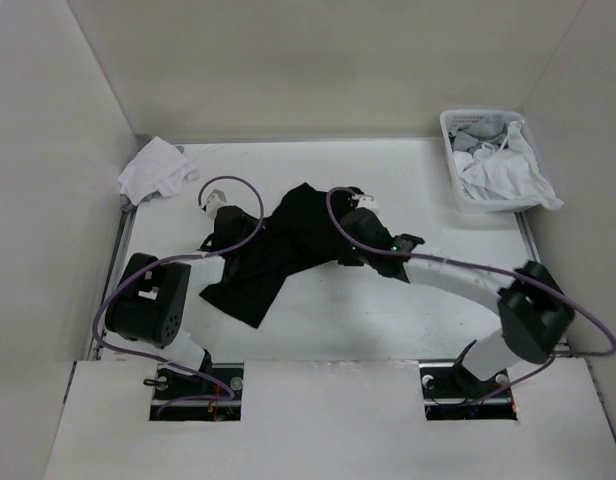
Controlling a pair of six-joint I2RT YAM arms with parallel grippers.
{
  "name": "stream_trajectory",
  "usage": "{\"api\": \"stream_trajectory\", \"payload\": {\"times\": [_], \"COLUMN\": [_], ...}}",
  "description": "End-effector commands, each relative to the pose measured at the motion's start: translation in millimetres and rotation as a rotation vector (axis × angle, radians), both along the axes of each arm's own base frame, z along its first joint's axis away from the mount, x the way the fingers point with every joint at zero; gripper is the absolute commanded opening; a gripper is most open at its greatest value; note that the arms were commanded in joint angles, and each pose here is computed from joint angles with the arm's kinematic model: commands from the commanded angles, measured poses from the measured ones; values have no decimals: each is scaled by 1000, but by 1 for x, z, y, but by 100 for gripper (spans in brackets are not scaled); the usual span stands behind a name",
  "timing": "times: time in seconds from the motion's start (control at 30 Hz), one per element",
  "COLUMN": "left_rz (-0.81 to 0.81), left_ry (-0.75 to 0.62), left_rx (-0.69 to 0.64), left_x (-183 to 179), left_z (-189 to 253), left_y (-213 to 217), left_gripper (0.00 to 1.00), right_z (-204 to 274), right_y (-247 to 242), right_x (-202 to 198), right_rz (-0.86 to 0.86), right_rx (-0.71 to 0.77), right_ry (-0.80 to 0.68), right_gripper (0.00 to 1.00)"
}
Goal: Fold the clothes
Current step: Flatten the tank top out
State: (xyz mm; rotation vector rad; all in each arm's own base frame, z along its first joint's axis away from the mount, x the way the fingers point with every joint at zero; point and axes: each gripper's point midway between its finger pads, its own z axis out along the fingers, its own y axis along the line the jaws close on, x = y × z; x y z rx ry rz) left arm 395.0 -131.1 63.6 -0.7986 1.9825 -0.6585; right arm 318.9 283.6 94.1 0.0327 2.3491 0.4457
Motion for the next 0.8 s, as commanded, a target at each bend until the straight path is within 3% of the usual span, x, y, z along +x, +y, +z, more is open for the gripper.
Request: {"api": "stream_trajectory", "payload": {"times": [0.0,0.07,0.2,0.3,0.37,0.5,0.67,0.77], "left_rz": [50,55,26,-18,-27,12,50,52], "left_ry": [-182,-204,-199,-157,-125,-130,-176,-164], "left_rx": [-58,-62,-56,-44,-28,-10,37,91], "left_x": [40,47,56,64,67,63,35,3], "left_z": [60,70,71,59,50,55,78,77], "left_y": [-5,-4,-4,-8,-6,7,15,25], "left_gripper": [5,5,6,8,11,27,35,36], "right_z": [37,62,40,4,-16,3,-3,-21], "right_y": [-9,-4,-11,-20,-17,-28,-23,-20], "right_x": [-70,-124,-160,-148,-140,-101,-65,-76], "right_rz": [105,219,281,232,237,142,93,130], "right_rx": [32,124,151,123,116,121,89,5], "right_ry": [70,162,296,341,356,199,128,149], "right_gripper": [6,7,13,19,37,54,31,34]}}
